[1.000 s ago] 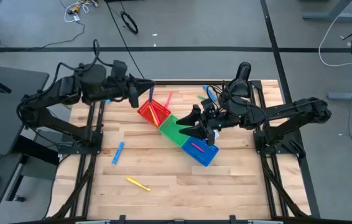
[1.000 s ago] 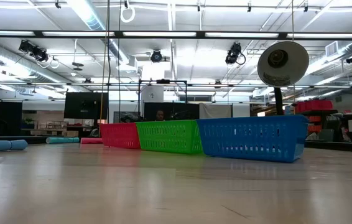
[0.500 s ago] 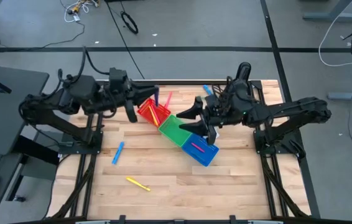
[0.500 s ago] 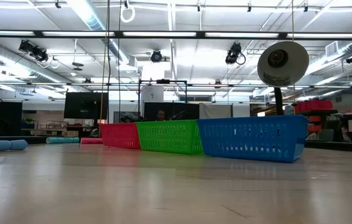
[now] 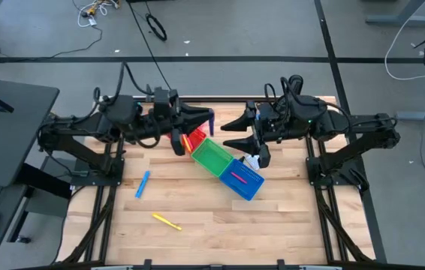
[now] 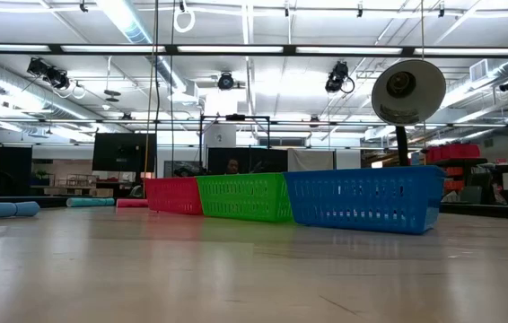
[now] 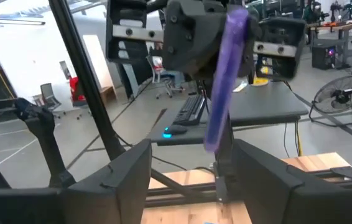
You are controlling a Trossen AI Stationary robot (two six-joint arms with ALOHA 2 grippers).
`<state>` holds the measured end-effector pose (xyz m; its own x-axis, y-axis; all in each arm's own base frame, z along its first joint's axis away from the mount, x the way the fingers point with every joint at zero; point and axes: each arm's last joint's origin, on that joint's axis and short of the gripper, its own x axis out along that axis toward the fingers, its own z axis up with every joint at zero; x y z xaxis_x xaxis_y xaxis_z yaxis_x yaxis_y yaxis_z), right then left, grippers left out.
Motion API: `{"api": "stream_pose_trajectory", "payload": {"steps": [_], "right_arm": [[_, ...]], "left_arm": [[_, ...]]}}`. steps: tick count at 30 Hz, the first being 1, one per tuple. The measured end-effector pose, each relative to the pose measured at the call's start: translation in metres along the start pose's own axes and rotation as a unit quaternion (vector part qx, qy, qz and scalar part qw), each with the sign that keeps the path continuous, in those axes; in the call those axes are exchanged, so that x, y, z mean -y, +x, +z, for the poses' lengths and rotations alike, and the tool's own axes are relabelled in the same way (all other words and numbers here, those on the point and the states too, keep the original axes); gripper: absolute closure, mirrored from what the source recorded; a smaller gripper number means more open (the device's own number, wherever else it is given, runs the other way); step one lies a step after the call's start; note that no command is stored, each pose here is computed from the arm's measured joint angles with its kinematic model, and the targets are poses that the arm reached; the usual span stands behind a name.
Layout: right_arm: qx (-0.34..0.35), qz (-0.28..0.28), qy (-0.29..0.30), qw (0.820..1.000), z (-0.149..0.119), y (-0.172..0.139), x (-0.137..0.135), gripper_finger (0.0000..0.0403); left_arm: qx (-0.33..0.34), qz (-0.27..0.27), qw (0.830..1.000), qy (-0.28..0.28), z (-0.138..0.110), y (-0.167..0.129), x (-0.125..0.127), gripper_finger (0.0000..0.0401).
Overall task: Pick & Place Markers
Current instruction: Put the purple pen into the blue bin
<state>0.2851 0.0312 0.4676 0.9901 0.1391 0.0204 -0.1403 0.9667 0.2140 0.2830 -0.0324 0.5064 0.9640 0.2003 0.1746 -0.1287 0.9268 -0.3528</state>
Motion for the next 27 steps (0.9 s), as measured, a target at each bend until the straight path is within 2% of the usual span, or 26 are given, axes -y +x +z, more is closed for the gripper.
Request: {"api": "stream_pose_trajectory", "payload": {"steps": [18,23,27], "right_arm": [[-0.005,0.009,0.005,1.0,-0.006,0.01,-0.002,0.0184],[-0.011,0.008,0.003,1.0,-0.007,0.01,-0.002,0.0196],[-0.01,0.008,-0.007,1.0,-0.007,0.01,-0.002,0.0222]], "left_arm": [[-0.009,-0.017,1.0,-0.001,-0.021,0.023,0.003,0.0363],[-0.006,-0.018,1.0,-0.001,-0.02,0.022,0.003,0.0365],[-0.004,-0.018,1.0,-0.001,-0.019,0.022,0.004,0.0363]]}}
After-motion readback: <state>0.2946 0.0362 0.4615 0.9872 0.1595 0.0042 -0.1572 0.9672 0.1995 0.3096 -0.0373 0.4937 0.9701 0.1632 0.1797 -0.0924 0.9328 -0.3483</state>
